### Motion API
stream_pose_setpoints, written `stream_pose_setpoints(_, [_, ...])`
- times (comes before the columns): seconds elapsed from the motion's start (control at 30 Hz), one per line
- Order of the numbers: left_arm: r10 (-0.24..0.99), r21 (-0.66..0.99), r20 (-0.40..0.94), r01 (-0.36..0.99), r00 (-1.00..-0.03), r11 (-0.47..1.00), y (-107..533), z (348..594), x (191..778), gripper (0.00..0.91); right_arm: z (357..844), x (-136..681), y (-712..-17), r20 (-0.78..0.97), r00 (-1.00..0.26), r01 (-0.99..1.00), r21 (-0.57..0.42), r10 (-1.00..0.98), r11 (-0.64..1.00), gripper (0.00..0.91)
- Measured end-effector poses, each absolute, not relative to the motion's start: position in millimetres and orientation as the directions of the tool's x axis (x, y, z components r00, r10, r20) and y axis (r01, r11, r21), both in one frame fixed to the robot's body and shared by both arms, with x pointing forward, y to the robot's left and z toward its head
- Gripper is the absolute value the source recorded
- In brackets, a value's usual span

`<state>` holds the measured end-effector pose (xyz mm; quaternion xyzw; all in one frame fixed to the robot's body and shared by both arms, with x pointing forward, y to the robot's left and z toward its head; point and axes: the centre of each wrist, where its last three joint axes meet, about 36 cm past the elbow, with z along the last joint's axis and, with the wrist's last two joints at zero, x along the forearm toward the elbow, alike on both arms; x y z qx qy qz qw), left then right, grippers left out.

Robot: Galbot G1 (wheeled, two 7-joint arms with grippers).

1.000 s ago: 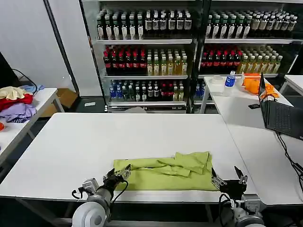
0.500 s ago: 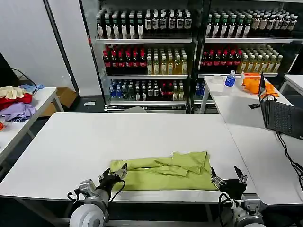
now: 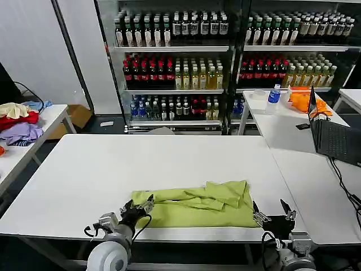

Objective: Fold and organize the clothes.

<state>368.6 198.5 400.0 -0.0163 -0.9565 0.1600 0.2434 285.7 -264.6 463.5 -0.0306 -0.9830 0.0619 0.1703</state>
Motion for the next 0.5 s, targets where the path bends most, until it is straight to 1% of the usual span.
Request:
stream_pose_setpoints(0.23, [0.136, -0.315, 0.483, -0.026, -0.865, 0.949, 191.2, 395.1, 363.0, 0.907, 466.0, 286.5, -267.2, 0.324, -0.942, 0.042, -0.137, 0.085, 0.99, 0.907])
stream_pose_setpoints(0.27, [0.142, -0.314, 0.485, -0.02, -0.863, 0.949, 190.2, 394.6, 361.2, 0.887, 466.1, 286.6, -267.3, 0.323, -0.942, 0.042, -0.137, 0.085, 0.99, 0.907])
stream_pose_setpoints(0.3, [0.146, -0.314, 0.487, -0.017, -0.861, 0.949, 189.7, 393.8, 359.8, 0.705, 466.2, 286.6, -267.3, 0.323, -0.943, 0.042, -0.137, 0.085, 0.99, 0.907])
stream_pose_setpoints(0.33, [0.147, -0.313, 0.488, -0.015, -0.86, 0.949, 189.6, 393.2, 359.0, 0.574, 466.2, 286.7, -267.3, 0.323, -0.943, 0.042, -0.137, 0.085, 0.99, 0.907])
stream_pose_setpoints(0.37, [0.148, -0.313, 0.489, -0.015, -0.86, 0.95, 189.6, 392.6, 358.6, 0.514, 466.2, 286.7, -267.2, 0.323, -0.943, 0.042, -0.136, 0.085, 0.99, 0.907])
stream_pose_setpoints(0.4, [0.146, -0.312, 0.49, -0.016, -0.86, 0.95, 190.0, 392.0, 358.7, 0.423, 466.2, 286.8, -267.0, 0.323, -0.943, 0.042, -0.135, 0.084, 0.99, 0.907])
stream_pose_setpoints(0.43, [0.144, -0.311, 0.49, -0.018, -0.859, 0.95, 190.6, 391.3, 359.0, 0.393, 466.2, 286.8, -266.8, 0.323, -0.943, 0.042, -0.135, 0.084, 0.99, 0.907])
stream_pose_setpoints(0.47, [0.143, -0.31, 0.491, -0.019, -0.859, 0.95, 191.1, 390.7, 359.2, 0.333, 466.2, 286.9, -266.6, 0.323, -0.943, 0.042, -0.134, 0.084, 0.99, 0.907])
stream_pose_setpoints(0.5, [0.142, -0.309, 0.492, -0.02, -0.859, 0.951, 191.7, 390.0, 359.5, 0.322, 466.1, 286.9, -266.6, 0.323, -0.943, 0.042, -0.134, 0.084, 0.99, 0.907])
